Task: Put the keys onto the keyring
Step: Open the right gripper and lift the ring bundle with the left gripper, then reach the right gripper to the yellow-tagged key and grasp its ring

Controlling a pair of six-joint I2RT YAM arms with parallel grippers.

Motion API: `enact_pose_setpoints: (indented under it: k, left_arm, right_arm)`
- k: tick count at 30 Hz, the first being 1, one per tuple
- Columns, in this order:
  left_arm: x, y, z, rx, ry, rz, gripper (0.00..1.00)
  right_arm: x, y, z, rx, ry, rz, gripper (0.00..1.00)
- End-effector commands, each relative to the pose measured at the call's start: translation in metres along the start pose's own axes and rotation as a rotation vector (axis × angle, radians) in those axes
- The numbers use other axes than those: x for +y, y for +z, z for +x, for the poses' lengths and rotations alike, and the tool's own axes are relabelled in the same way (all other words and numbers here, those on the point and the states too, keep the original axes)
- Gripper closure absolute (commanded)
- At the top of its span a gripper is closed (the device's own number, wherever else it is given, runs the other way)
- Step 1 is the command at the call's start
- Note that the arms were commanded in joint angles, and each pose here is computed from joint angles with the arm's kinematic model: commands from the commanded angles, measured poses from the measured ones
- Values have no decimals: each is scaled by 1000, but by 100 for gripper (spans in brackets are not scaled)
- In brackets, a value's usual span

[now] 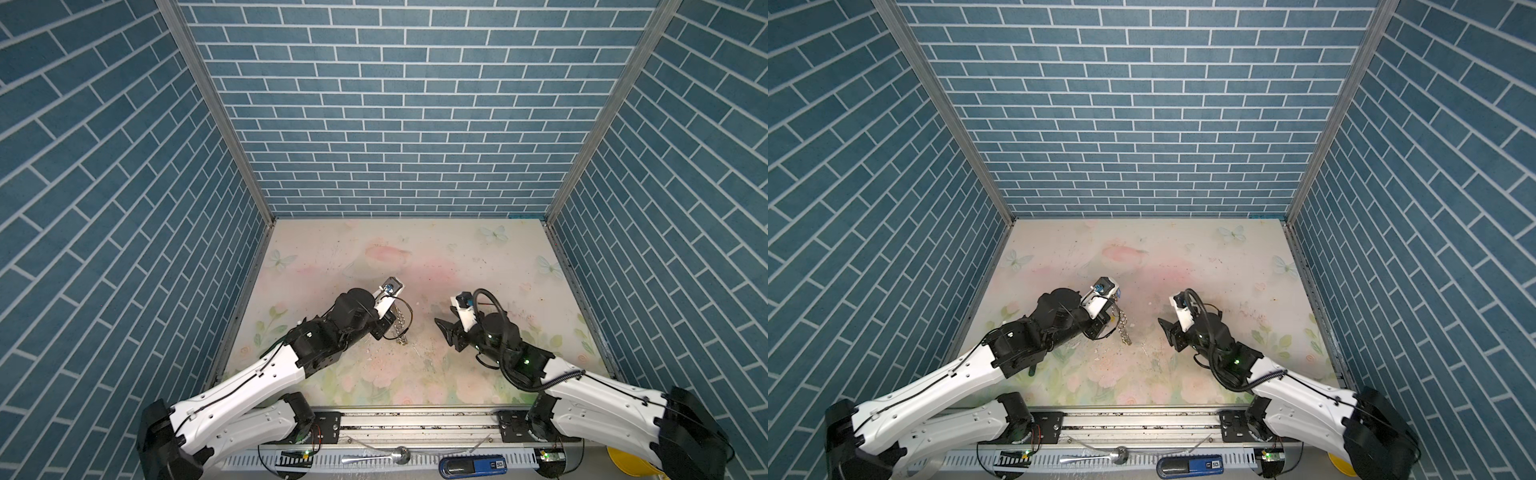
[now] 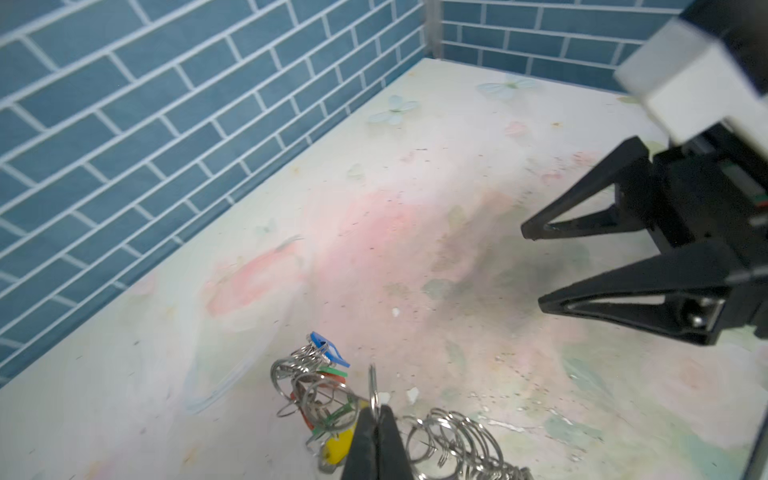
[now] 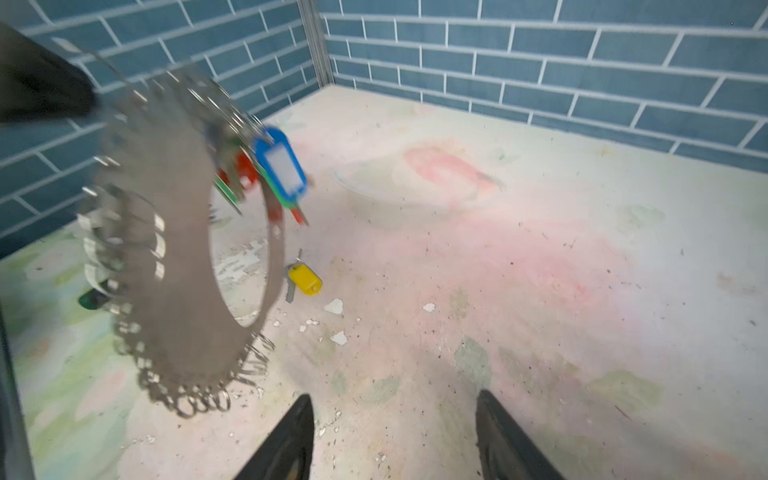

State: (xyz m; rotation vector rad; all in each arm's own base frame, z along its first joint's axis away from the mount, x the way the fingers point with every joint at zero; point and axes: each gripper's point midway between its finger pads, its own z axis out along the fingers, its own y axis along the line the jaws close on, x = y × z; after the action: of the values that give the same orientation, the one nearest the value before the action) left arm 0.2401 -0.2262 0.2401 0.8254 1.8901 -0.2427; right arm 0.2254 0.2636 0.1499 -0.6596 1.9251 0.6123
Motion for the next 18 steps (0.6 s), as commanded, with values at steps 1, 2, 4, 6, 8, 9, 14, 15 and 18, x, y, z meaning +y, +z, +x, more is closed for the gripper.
enact_pose_setpoints:
  k: [1, 2, 4, 6, 8, 9, 14, 15, 18]
  left_arm:
    - [47, -27, -4, 21, -61, -239, 100]
    - [55, -34, -3, 24, -68, -279, 100]
    - [69, -49, -2, 19, -86, -347, 100]
    - [82, -66, -2, -1, -116, -408, 100]
    - [94, -84, -1, -25, -147, -462, 100]
    - [99, -91, 0, -36, -165, -490, 100]
    - [122, -130, 7, -71, -223, -600, 100]
    - [124, -135, 8, -75, -234, -611, 100]
    - [131, -149, 14, -77, -256, -646, 100]
  right_arm:
    - [3, 28, -7, 87, 128, 35, 40]
    - [7, 39, -4, 121, 148, 23, 43]
    - [12, 57, 0, 174, 190, 18, 47]
    - [13, 73, 1, 215, 236, 33, 49]
    - [19, 89, 1, 256, 273, 29, 50]
    - [22, 96, -1, 266, 289, 22, 51]
    - [38, 134, 3, 332, 369, -7, 53]
    - [41, 140, 4, 342, 380, -20, 53]
    - [56, 159, 5, 370, 407, -53, 55]
